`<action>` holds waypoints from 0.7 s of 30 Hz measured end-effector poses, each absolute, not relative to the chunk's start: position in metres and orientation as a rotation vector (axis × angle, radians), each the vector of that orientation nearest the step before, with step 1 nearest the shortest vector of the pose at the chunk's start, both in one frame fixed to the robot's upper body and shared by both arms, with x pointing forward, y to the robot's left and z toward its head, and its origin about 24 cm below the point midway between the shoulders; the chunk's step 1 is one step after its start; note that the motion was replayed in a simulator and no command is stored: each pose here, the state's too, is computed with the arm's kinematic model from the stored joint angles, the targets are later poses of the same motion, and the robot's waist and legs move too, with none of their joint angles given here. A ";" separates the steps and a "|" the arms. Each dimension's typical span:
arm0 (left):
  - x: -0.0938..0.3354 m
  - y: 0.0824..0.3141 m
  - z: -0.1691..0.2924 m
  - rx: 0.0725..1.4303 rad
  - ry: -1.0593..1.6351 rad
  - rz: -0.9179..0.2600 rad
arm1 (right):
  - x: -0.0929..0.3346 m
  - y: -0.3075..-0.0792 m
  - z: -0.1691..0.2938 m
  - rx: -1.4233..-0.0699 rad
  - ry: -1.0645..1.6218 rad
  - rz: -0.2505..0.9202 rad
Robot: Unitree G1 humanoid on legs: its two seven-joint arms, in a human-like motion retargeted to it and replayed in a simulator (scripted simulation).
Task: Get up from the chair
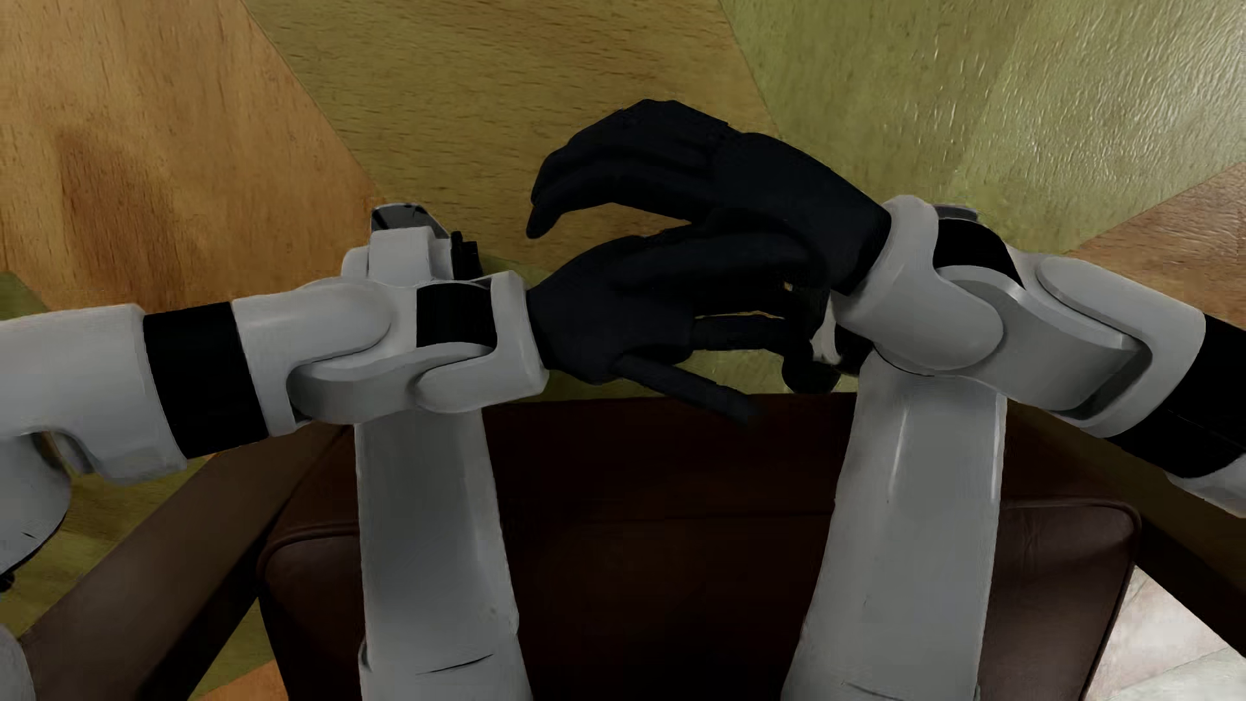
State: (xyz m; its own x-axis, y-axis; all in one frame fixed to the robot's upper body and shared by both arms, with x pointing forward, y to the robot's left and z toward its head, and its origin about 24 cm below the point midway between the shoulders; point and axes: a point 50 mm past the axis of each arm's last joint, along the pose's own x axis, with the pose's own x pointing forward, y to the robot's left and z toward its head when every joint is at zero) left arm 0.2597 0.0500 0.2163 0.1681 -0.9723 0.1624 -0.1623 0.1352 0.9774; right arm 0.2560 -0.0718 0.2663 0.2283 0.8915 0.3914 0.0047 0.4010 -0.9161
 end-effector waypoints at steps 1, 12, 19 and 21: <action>0.270 0.051 0.208 1.294 -1.198 -0.865 | 0.267 -0.073 0.257 -0.992 -1.132 0.745; 0.310 0.090 -0.024 1.204 0.188 -0.926 | 0.321 -0.079 -0.010 -1.106 0.198 0.930; 0.232 0.168 -0.082 0.783 0.517 -0.688 | 0.219 -0.169 -0.107 -0.607 0.700 0.564; 0.209 0.197 -0.097 0.711 0.624 -0.557 | 0.190 -0.188 -0.123 -0.555 0.796 0.479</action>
State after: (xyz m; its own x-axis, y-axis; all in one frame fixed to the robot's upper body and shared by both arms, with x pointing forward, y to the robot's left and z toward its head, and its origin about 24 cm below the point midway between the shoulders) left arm 0.2086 0.1966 -0.0970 0.6840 -0.2514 -0.6848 0.6521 0.6315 0.4194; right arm 0.1901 -0.1883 -0.1229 0.6092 0.1905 -0.7698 -0.5910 0.7563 -0.2805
